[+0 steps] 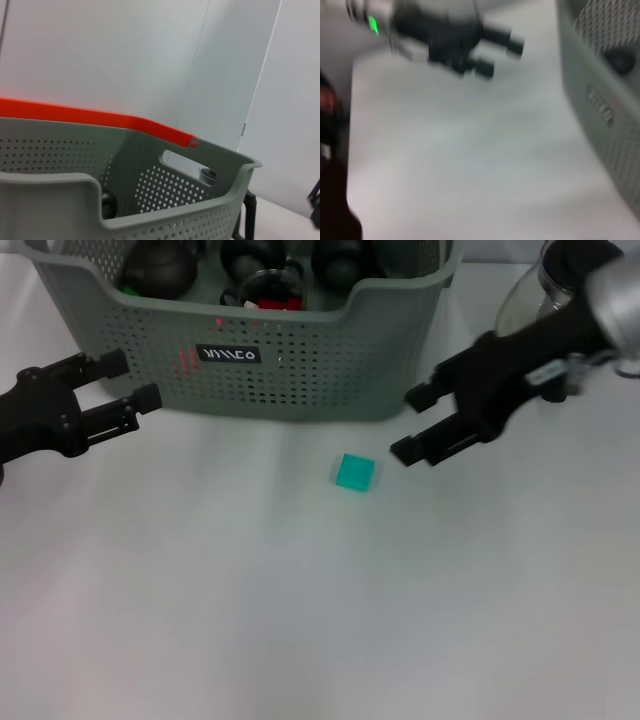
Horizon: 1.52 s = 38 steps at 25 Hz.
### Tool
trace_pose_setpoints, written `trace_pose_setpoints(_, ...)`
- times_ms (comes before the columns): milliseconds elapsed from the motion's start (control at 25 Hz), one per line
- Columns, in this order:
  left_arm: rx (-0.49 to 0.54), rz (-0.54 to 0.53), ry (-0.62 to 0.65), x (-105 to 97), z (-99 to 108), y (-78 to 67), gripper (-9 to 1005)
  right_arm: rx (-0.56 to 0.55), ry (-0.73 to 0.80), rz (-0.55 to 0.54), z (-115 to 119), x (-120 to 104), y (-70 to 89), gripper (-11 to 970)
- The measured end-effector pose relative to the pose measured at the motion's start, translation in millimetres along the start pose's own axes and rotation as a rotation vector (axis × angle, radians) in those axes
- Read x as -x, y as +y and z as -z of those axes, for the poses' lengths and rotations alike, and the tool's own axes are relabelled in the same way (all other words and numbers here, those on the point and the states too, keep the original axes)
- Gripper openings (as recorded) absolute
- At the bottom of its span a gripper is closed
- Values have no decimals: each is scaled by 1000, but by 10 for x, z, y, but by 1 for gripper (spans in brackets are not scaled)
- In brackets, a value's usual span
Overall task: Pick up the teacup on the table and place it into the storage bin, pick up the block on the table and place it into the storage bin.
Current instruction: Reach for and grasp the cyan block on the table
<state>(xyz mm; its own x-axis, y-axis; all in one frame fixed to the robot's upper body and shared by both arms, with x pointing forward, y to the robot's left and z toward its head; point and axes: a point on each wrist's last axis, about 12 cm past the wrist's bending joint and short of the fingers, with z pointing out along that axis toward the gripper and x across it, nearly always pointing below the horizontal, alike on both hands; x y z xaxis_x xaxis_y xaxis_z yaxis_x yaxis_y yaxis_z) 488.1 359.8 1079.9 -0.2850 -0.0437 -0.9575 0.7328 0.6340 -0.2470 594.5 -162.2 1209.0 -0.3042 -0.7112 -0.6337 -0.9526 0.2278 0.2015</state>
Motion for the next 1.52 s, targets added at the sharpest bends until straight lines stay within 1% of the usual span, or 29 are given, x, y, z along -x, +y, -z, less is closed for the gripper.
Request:
trace_pose_setpoints(80,-2,0,-1,1,-4,-1,728,-15,114,43,-169,215,21,755)
trace_pose_setpoints(200,-3,3,-2,-5,-10,-7,728,-36,245,106,-442,436,49,755)
trace_pose_setpoints(320,-4,5,-3,-10,-9,-11,728,-86,303,123,-699,604,18,755)
trace_pose_setpoints(400,-3,8,-3,-21,-9,-18,728,-128,322,104,-842,641,-36,754)
trace_pose_setpoints(520,-1,10,-3,-29,-13,-23,728,-153,340,86,-1002,621,-75,754)
trace_pose_setpoints(600,-1,10,-3,-31,-13,-23,728,-182,333,50,-1110,586,-102,754)
trace_pose_setpoints(720,2,11,-3,-34,-18,-22,728,-201,310,14,-1202,545,-113,754)
trace_pose_setpoints(880,5,12,-2,-36,-37,-18,728,-167,339,62,-1281,447,-52,755)
trace_pose_setpoints(1080,3,15,-2,-47,-42,-28,728,-163,402,147,-1365,367,9,743)
trace_pose_setpoints(1320,5,25,-4,-79,-18,-52,728,-203,385,170,-1382,379,-22,724)
trace_pose_setpoints(1520,4,29,-6,-91,-21,-62,728,-217,384,178,-1406,369,-31,631)
